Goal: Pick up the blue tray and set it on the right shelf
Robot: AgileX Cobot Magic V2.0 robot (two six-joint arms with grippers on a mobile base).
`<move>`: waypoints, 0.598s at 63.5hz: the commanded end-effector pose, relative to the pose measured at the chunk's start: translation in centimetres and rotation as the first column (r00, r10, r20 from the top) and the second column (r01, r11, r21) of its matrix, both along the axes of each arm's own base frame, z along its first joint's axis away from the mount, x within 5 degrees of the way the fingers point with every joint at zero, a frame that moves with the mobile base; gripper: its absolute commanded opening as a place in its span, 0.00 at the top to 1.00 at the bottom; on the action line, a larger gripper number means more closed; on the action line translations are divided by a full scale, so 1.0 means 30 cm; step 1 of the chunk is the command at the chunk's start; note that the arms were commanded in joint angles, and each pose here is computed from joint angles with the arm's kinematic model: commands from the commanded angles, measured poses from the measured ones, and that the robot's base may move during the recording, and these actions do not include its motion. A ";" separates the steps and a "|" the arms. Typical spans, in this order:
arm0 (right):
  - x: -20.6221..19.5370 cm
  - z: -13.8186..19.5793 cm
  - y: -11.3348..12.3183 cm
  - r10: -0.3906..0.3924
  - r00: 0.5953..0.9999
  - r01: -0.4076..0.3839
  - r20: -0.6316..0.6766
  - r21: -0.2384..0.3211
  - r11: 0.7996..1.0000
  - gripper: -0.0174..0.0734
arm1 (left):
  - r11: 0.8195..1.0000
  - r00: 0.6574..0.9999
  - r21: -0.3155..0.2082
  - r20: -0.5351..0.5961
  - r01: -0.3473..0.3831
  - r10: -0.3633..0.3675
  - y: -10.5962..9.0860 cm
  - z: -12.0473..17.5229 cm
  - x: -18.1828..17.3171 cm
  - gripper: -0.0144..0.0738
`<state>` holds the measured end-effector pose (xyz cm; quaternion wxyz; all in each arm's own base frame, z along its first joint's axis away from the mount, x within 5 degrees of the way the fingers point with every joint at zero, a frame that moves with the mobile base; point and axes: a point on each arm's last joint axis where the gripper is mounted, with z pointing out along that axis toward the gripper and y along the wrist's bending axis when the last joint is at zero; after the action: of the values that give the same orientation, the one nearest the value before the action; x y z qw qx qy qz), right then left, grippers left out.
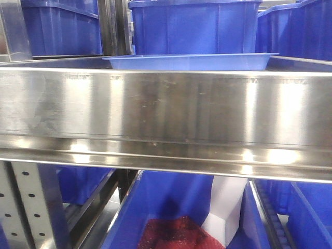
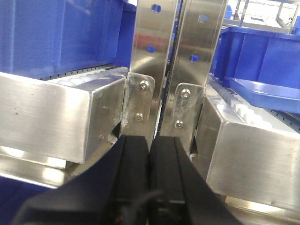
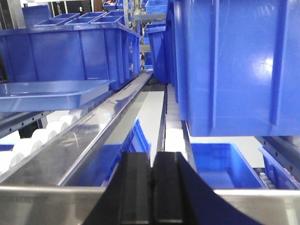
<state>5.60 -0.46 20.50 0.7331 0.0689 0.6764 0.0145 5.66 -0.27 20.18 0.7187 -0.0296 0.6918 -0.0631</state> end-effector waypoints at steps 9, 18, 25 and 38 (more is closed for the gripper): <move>-0.013 0.057 -0.001 -0.008 0.990 0.011 0.137 -0.018 1.000 0.75 | 1.000 0.998 -0.008 0.065 -0.009 0.010 0.003 -0.007 0.000 0.89; -0.013 0.057 -0.001 -0.008 0.990 0.011 0.137 -0.018 1.000 0.75 | 1.000 0.998 -0.008 0.065 -0.009 0.010 0.003 -0.007 0.000 0.89; -0.013 0.057 -0.001 -0.009 0.991 0.012 0.136 -0.021 1.000 0.75 | 1.000 0.998 -0.008 0.065 -0.009 0.010 0.003 -0.007 0.000 0.89; -0.013 0.056 -0.001 -0.011 0.991 0.018 0.130 -0.053 0.998 0.75 | 1.000 0.998 -0.008 0.065 -0.009 0.010 0.003 -0.007 0.000 0.89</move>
<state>5.60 -0.46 20.55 0.7355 0.0623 0.6746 0.0076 5.66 -0.27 20.18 0.7187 -0.0296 0.6918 -0.0631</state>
